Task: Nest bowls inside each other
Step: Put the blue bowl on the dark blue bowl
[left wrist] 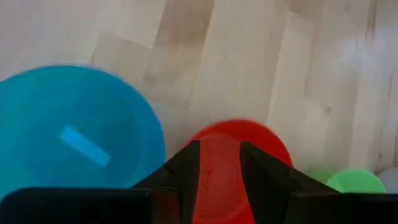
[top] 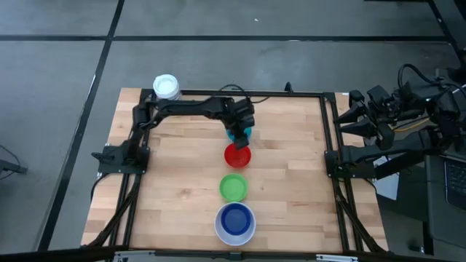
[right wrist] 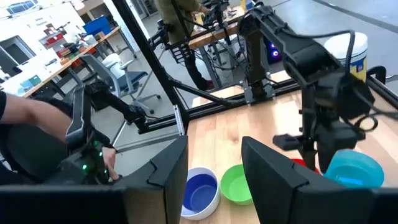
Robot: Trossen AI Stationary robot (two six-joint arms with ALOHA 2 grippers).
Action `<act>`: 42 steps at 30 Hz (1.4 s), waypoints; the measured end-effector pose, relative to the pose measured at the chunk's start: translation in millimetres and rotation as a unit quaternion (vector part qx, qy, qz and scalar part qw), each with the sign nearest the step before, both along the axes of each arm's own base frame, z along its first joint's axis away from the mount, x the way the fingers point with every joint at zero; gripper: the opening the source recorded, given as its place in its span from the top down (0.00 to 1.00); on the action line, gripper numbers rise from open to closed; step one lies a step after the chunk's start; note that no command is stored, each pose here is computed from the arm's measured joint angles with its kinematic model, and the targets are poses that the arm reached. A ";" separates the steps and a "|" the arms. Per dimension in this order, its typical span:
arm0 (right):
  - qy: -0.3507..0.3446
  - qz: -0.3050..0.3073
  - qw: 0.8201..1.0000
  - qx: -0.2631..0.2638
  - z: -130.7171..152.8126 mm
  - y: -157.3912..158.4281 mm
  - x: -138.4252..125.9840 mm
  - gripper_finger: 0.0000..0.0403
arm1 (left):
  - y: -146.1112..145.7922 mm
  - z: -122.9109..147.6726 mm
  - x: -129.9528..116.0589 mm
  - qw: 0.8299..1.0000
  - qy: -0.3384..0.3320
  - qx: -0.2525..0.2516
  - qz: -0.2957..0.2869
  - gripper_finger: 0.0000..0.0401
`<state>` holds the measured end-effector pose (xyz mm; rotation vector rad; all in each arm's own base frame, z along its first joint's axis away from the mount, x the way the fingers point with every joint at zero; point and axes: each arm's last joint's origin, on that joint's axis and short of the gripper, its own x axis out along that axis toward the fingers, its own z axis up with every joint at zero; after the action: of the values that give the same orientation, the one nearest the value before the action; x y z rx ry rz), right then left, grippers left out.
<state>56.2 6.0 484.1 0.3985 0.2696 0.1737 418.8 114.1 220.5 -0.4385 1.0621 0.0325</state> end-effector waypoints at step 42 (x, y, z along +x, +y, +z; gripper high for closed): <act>-0.031 0.014 0.999 -0.014 5.3 0.6 1.0 0.62 | 19.9 -47.6 44.7 0.994 0.101 0.038 0.023 0.82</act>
<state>57.2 6.6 489.4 0.3615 0.2156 0.2096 463.5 134.0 173.0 -0.3977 1.2457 0.1611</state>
